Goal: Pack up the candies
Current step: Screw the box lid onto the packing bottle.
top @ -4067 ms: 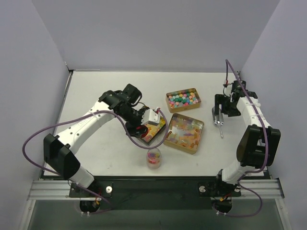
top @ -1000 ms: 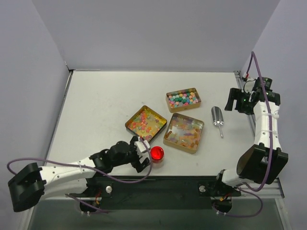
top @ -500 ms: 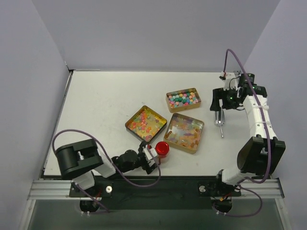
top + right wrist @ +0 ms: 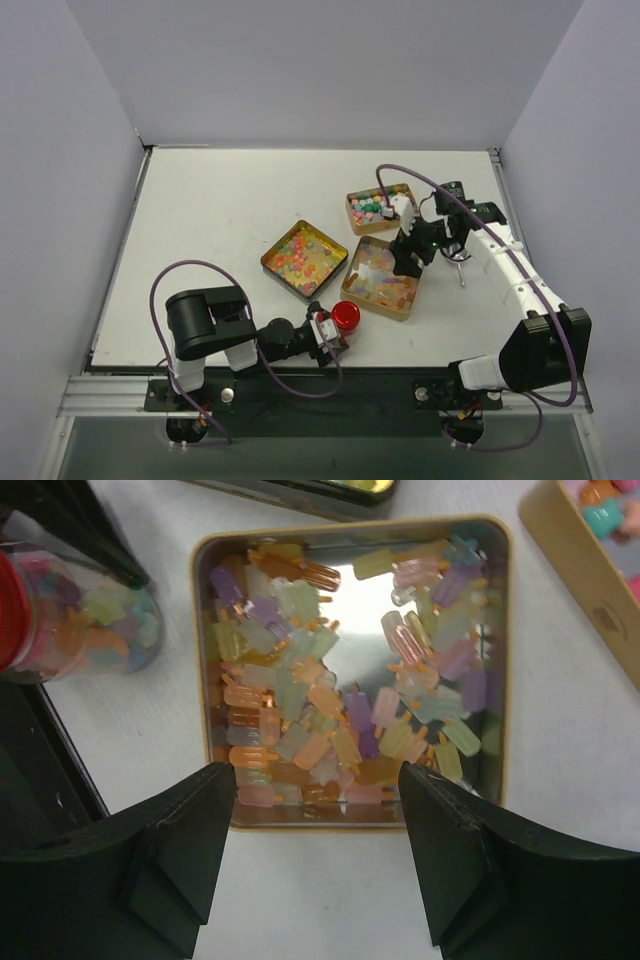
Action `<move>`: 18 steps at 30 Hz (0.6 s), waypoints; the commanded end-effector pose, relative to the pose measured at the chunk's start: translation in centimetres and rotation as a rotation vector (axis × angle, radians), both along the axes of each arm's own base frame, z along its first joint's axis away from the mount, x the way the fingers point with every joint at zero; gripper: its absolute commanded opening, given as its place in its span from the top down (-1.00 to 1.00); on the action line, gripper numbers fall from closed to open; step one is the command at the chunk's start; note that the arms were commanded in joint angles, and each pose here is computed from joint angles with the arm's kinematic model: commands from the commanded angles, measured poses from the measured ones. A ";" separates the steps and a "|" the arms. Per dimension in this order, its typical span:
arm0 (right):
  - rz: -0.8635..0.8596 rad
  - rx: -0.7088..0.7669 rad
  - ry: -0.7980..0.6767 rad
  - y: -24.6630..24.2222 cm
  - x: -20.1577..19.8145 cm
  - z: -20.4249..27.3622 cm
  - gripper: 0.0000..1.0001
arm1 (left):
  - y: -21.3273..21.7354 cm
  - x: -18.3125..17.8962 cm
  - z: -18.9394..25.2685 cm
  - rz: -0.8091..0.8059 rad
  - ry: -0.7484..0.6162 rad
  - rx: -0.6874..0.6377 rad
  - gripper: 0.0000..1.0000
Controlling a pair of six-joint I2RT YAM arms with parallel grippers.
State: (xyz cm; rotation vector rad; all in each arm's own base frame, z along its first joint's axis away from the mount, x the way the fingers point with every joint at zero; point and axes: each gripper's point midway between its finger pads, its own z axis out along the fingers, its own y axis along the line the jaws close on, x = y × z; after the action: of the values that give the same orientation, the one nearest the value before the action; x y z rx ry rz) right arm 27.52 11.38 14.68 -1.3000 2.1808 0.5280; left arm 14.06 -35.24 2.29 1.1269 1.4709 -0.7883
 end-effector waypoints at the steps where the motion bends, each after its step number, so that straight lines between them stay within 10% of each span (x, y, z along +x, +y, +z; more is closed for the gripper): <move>1: 0.247 0.062 -0.068 3.4 -2.4 0.6 -0.34 | -1.0 -0.3 2.2 -0.046 -0.038 -0.107 -0.78; 7: 0.639 0.097 -0.084 6.6 -8.1 -0.9 -0.35 | -1.2 -0.6 1.0 -0.081 -0.022 -0.056 -0.37; 15: 0.942 0.105 -0.031 8.9 -11.8 0.1 -0.37 | -1.3 -0.7 -0.3 -0.084 0.013 -0.013 1.00; 18: 0.993 0.100 -0.026 9.4 -12.2 0.0 -0.37 | -1.4 -0.7 -0.5 -0.083 0.020 -0.006 1.00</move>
State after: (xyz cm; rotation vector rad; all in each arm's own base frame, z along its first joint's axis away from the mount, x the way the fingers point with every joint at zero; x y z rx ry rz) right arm 17.36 20.01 13.55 -2.1892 1.4612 0.8267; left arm 13.69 -36.48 2.41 1.1632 1.4431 -0.8486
